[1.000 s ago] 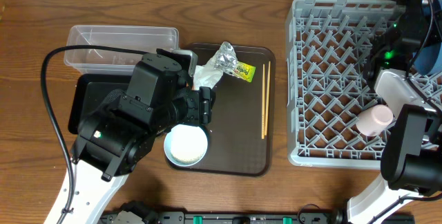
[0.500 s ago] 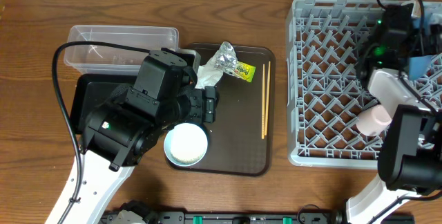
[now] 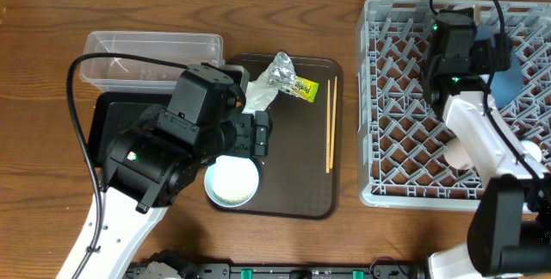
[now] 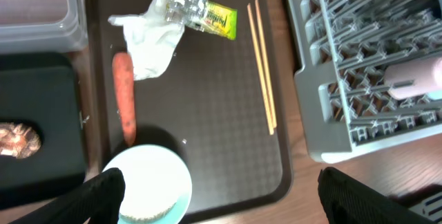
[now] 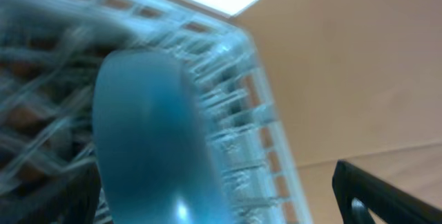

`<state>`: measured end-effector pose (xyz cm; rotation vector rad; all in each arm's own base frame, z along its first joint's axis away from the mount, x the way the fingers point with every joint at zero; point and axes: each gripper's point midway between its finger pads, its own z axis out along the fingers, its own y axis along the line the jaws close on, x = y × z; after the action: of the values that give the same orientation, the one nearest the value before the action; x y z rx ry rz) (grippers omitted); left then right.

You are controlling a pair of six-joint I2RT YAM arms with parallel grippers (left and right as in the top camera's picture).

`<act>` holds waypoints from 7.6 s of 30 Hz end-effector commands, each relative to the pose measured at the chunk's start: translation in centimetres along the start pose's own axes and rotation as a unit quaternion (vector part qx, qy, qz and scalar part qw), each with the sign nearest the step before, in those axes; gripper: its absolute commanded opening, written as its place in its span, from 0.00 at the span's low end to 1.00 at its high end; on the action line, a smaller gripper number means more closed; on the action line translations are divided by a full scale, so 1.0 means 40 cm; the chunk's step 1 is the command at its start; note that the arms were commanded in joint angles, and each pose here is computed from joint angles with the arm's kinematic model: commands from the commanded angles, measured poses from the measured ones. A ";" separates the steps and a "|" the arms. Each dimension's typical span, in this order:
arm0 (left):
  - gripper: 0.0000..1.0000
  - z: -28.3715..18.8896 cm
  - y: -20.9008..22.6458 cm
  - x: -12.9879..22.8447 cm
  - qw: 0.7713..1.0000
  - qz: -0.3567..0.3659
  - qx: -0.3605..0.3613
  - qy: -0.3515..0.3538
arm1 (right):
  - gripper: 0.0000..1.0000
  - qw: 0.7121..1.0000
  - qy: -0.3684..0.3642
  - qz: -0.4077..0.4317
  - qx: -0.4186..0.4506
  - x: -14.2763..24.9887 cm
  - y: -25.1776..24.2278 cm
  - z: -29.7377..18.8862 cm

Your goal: Sort waste into correct bins and load items into the dishwasher rack

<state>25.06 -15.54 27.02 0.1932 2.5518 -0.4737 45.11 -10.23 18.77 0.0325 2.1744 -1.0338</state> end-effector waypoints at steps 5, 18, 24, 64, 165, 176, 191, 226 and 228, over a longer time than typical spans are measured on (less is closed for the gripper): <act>0.91 -0.013 0.009 0.008 1.000 0.029 -0.009 0.004 | 0.99 0.931 -0.040 0.192 -0.308 -0.090 0.133 -0.198; 0.73 0.130 0.136 0.248 0.976 -0.023 -0.106 0.191 | 0.99 0.743 0.122 0.179 -0.633 0.031 0.302 -0.571; 0.67 0.240 0.130 0.400 0.955 0.008 -0.098 0.280 | 0.99 0.753 0.139 0.161 -0.623 0.058 0.317 -0.584; 0.07 0.242 0.110 0.271 0.986 0.007 -0.031 0.163 | 0.99 0.757 0.131 0.163 -0.619 0.050 0.316 -0.578; 0.06 0.179 0.473 -0.018 0.880 -0.194 0.402 -0.163 | 0.99 0.753 0.164 0.161 -0.617 0.083 0.317 -0.586; 0.06 0.165 0.456 -0.028 0.865 -0.224 0.424 -0.146 | 0.99 0.751 0.161 0.139 -0.626 0.098 0.310 -0.602; 0.06 0.136 0.242 -0.132 0.875 -0.070 0.460 -0.134 | 0.99 0.784 0.008 0.222 -0.579 -0.017 0.093 -0.636; 0.06 0.520 -0.626 -0.252 0.813 0.007 0.578 -0.067 | 0.99 0.782 0.048 0.337 -0.522 0.035 -0.032 -0.619; 0.06 0.547 -0.639 -0.228 0.815 0.005 0.577 -0.056 | 0.99 0.784 0.049 0.333 -0.522 0.039 -0.030 -0.618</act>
<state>37.66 -46.42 22.62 0.5624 1.7985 -1.8917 28.73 6.00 28.68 0.3086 2.2630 0.6458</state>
